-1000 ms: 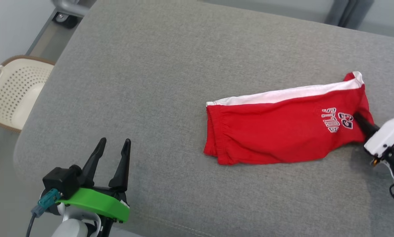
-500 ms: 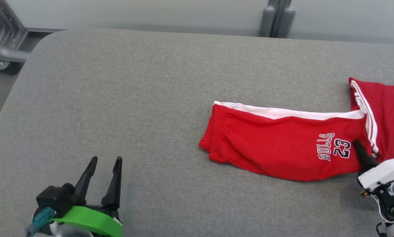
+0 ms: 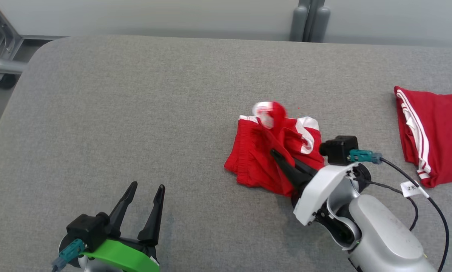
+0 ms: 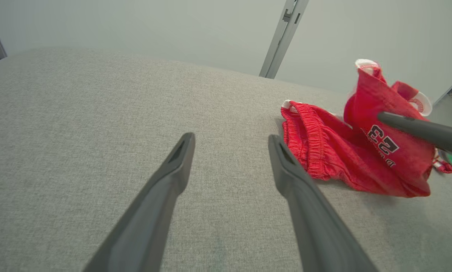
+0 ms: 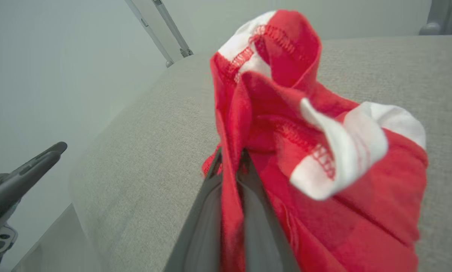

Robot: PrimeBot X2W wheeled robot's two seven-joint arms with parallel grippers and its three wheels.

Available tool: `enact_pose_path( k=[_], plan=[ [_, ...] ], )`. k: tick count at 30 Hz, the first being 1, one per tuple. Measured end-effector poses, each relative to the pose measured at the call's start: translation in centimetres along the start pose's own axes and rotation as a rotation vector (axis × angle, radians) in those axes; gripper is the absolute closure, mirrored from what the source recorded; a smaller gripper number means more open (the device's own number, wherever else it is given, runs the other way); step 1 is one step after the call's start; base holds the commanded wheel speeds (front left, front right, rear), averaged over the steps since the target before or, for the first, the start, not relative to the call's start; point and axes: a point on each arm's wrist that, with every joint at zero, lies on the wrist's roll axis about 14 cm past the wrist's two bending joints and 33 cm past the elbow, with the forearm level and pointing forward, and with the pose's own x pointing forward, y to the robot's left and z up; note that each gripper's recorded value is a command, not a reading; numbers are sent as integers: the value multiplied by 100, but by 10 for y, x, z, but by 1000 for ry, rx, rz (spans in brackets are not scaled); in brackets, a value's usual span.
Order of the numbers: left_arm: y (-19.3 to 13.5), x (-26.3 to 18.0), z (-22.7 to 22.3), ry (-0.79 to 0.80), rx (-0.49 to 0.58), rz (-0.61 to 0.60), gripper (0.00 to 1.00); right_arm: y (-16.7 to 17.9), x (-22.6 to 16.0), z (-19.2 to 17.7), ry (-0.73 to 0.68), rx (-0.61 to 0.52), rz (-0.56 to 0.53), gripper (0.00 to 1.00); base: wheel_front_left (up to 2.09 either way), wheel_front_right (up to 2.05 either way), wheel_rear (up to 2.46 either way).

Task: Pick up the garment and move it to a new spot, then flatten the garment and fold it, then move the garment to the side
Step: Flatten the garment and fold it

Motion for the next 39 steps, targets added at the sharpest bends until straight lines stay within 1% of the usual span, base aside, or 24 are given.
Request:
enact_pose_path(
  k=[2, 8, 12, 15, 16, 17, 18, 19, 22, 24, 25, 26, 29, 32, 34, 36, 39],
  plan=[
    [1, -1, 0, 0, 1, 2, 0, 8, 10, 0, 11, -32, 25, 100, 0, 0, 0],
    [14, -2, 2, -4, 7, 45, 0, 0, 35, -5, 56, -56, -24, 100, 0, 0, 0],
    [26, -4, -1, 9, 10, 88, 0, -5, 48, -18, 114, -76, -35, 100, 0, 0, 0],
    [33, -4, -3, 17, 12, 105, 0, -2, 55, -31, 165, -102, -16, 100, 0, 0, 0],
    [35, -3, -3, 18, 14, 110, 0, -1, 57, -36, 185, -112, -11, 87, 0, 0, 0],
    [36, -2, -3, 17, 15, 112, 0, 0, 58, -41, 206, -126, -3, 71, 0, 0, 0],
    [36, -2, -2, 15, 16, 113, 0, 3, 59, -44, 217, -139, 7, 46, 0, 0, 0],
    [37, -1, -2, 14, 18, 115, 0, 6, 60, -46, 225, -148, 18, 0, 0, 0, 0],
    [40, 0, 1, 5, 23, 123, 0, 15, 60, -51, 252, -186, 57, 0, 0, 0, 0],
    [40, 0, 2, 4, 24, 123, 0, 21, 60, -47, 238, -193, 70, 0, 0, 0, 0],
    [41, 0, 2, 4, 24, 123, 0, 24, 60, -43, 222, -196, 83, 0, 0, 0, 0],
    [43, 0, 3, -1, 26, 129, 0, 30, 60, -29, 170, -199, 98, 0, 0, 0, 0],
    [43, -1, 5, -6, 27, 127, 0, 36, 58, -5, 86, -183, 105, 0, 0, 0, 0],
    [42, -2, 6, -13, 26, 126, 0, 34, 48, -4, 77, -183, 101, 0, 0, 0, 0],
    [40, -3, 5, -12, 23, 120, 0, 15, 34, -17, 99, -152, 39, 0, 0, 0, 0],
    [39, -4, 5, -14, 19, 120, 0, -14, 15, -29, 114, -97, -66, 0, 0, 0, 0],
    [37, -3, 6, -17, 17, 114, 0, -52, -12, -44, 128, -46, -214, 0, 0, 0, 0]
  ],
)
